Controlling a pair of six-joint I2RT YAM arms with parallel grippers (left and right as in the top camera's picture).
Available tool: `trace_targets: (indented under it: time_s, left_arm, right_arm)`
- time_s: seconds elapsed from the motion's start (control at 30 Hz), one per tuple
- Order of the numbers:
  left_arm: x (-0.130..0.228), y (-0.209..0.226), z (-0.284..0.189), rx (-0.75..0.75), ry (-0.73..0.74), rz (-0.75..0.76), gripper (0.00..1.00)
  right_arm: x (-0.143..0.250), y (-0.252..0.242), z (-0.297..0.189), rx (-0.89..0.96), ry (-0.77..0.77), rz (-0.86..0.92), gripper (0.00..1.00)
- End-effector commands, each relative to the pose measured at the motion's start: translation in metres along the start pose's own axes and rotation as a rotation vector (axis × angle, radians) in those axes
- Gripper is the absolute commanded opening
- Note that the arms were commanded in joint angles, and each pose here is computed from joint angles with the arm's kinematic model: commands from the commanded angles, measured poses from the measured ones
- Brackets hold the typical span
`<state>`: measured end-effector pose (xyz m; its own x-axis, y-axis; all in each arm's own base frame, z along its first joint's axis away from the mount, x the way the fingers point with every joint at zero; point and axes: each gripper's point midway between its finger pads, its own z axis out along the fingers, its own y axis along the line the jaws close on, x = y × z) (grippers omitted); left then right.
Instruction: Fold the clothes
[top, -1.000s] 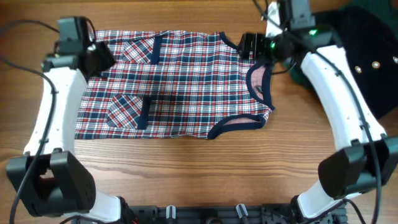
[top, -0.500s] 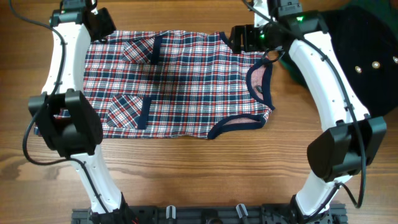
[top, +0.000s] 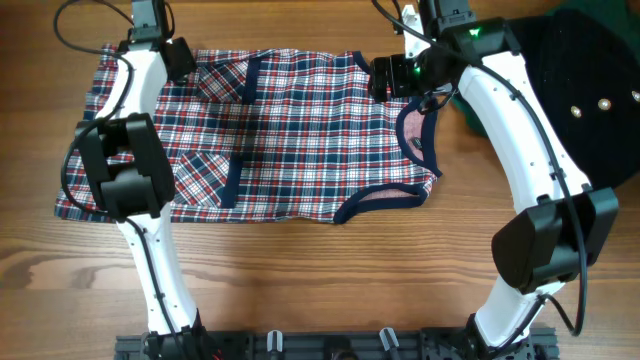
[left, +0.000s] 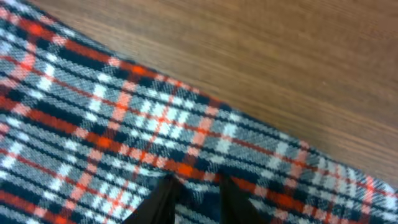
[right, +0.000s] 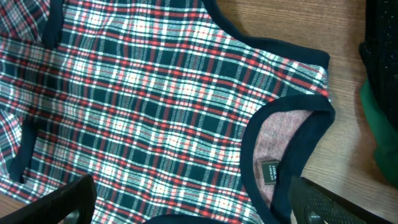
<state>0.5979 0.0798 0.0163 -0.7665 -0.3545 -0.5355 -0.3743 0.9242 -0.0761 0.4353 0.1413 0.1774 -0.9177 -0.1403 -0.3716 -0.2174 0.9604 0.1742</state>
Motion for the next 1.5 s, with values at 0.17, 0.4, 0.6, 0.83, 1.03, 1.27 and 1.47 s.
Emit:
trace_targets:
  time_s: [0.17,0.4,0.6,0.83,1.03,1.27,1.47]
  left_arm:
    - [-0.003,0.008,0.018,-0.017,-0.028,0.005,0.24]
    - [0.007,0.01,0.019,-0.027,0.01,0.009,0.22]
    - [0.005,0.009,0.019,-0.024,0.001,0.009,0.04]
    - [-0.018,0.024,-0.008,-0.075,-0.049,-0.173,0.4]
    - [-0.028,0.052,-0.012,-0.034,-0.049,-0.465,0.51]
    - [-0.04,0.058,-0.012,0.072,-0.051,-0.503,0.39]
    - [-0.045,0.056,-0.013,0.082,-0.069,-0.502,0.32]
  right_arm:
    - [-0.002,-0.004,-0.001,0.022,-0.006,0.012,1.0]
    - [-0.005,-0.003,0.0,0.02,-0.017,0.014,1.0]
    - [-0.004,-0.004,0.0,0.021,-0.011,0.014,1.0]
    - [-0.003,-0.004,0.0,0.021,-0.007,0.015,1.0]
    - [0.0,-0.004,0.0,0.023,0.006,0.012,1.0]
    - [-0.002,-0.004,0.002,0.022,-0.005,0.011,1.0]
    - [0.004,-0.005,0.007,0.023,0.013,0.014,1.0]
